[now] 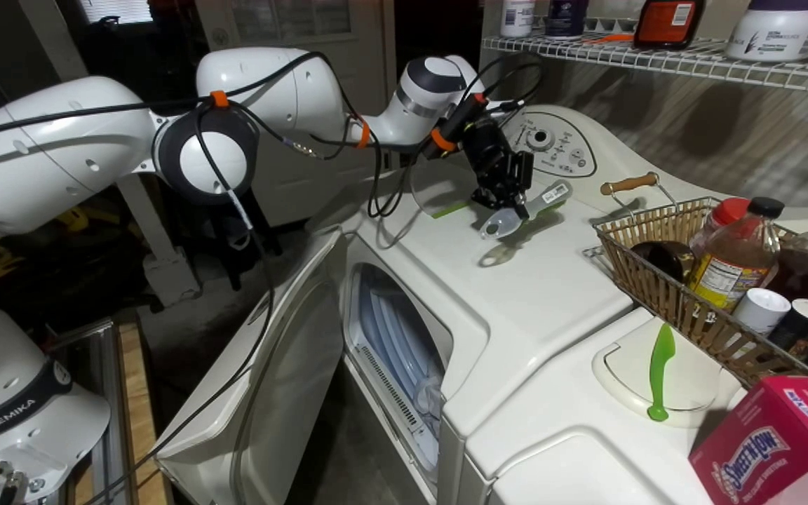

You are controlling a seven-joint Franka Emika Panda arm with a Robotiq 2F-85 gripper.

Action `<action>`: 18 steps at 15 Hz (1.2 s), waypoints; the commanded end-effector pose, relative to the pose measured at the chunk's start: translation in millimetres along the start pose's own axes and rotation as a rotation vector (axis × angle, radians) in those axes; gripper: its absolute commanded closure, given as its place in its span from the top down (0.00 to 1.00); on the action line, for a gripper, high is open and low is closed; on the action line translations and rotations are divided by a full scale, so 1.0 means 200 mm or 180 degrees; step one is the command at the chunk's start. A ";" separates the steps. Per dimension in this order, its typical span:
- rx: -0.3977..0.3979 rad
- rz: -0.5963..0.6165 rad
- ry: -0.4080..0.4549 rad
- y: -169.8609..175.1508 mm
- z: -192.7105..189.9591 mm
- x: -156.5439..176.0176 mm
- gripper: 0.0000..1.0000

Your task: Use the green brush to sweep the top of the machine on the left.

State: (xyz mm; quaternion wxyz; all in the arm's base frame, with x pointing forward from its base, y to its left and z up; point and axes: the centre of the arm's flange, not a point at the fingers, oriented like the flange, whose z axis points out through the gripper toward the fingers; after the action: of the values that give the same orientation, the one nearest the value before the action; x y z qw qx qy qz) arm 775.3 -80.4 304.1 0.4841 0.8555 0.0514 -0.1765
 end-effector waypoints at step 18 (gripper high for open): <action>0.0672 -0.0117 0.0109 0.01 0.40 0.05 0.78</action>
State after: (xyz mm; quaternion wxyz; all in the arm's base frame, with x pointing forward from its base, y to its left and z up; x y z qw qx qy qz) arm 769.2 -153.7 255.5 0.3993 0.8970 0.0447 -0.1844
